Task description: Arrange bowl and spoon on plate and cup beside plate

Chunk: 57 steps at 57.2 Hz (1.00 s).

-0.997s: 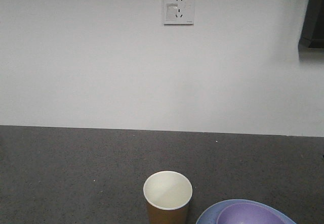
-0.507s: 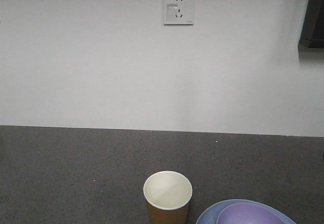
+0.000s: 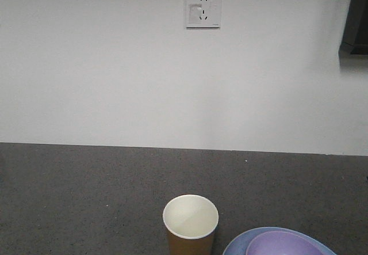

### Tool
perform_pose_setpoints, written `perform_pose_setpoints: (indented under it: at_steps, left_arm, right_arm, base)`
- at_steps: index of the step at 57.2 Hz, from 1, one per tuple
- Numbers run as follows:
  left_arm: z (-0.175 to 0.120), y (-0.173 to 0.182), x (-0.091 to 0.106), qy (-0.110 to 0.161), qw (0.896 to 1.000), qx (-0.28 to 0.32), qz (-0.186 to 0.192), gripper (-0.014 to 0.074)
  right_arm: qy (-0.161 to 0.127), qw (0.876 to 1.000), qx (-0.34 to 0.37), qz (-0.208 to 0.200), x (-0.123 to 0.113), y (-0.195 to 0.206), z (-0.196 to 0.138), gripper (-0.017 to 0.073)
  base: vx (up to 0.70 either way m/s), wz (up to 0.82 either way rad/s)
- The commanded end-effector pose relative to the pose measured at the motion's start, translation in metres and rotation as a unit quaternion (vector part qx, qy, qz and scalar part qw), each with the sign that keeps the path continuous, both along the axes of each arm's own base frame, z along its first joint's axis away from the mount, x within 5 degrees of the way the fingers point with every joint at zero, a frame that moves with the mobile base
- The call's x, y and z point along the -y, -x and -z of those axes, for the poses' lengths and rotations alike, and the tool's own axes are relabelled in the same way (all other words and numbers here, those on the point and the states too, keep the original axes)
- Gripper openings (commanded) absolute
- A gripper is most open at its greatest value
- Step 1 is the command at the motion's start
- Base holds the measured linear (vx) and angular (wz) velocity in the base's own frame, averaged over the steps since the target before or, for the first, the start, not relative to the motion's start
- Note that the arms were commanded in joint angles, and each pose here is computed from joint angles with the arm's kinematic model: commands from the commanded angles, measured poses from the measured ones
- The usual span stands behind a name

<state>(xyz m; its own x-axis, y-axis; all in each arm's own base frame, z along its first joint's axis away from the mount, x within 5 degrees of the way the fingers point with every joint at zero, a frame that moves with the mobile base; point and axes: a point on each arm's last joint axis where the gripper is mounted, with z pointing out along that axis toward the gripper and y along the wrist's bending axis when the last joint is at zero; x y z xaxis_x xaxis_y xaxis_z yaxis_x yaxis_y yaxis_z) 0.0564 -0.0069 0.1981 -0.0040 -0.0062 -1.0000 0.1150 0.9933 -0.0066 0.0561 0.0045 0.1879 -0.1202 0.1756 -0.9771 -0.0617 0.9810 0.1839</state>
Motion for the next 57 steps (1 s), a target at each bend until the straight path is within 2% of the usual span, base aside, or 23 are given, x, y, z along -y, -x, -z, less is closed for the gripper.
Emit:
perform_pose_setpoints:
  at_steps: [1, 57]
  left_arm:
    - [-0.0163, 0.0029, -0.0012, 0.010, 0.998, 0.057, -0.005, -0.0006]
    - [-0.0163, 0.0029, -0.0012, 0.010, 0.998, 0.057, -0.005, -0.0006]
  right_arm:
    - [0.025, 0.998, 0.050, -0.016, -0.0016, -0.0001, -0.0072, -0.0008]
    - [0.021, 0.998, 0.049, -0.023, -0.0024, 0.0000, -0.0071, -0.0008]
  base:
    - [0.00, 0.00]
    - [0.00, 0.00]
